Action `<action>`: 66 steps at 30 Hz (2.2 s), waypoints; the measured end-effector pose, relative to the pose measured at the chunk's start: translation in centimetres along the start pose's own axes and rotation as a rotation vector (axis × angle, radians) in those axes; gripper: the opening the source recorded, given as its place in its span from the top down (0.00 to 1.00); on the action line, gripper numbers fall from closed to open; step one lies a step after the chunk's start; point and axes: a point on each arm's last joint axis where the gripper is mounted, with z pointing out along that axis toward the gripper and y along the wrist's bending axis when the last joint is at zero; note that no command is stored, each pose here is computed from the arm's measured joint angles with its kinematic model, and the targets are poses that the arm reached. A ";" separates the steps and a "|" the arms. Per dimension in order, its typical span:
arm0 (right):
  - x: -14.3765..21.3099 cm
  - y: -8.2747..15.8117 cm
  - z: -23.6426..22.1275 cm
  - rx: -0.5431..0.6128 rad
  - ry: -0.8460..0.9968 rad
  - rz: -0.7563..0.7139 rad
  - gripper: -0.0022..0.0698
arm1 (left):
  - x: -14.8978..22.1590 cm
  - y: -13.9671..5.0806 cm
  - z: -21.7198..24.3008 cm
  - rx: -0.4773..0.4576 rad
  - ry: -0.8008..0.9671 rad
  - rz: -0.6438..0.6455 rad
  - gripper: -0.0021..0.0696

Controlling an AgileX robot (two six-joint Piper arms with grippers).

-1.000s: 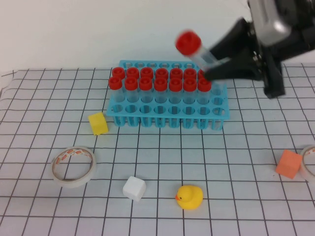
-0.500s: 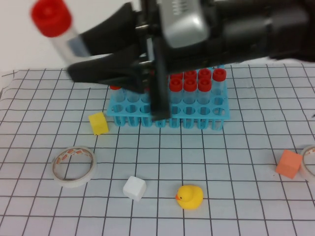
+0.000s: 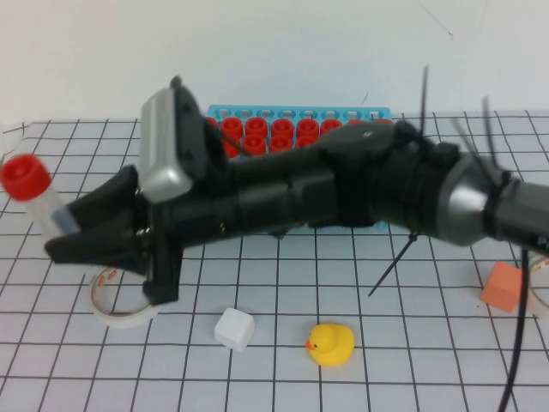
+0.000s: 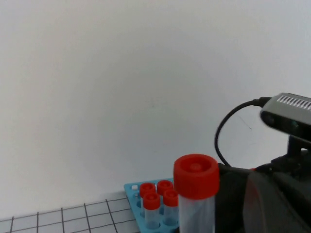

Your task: Place the test tubes

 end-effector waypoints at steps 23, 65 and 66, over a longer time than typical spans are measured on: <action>-0.3 2.7 2.0 -0.138 -0.042 -0.064 0.65 | 1.0 -0.1 0.7 0.030 0.110 0.100 0.27; 0.3 1.9 -0.1 -0.156 0.113 0.053 0.27 | 0.1 -0.9 1.8 0.102 -0.009 0.049 0.64; 0.2 1.7 -0.8 -0.162 0.136 0.053 0.28 | 0.1 -0.9 1.8 0.102 -0.009 0.049 0.64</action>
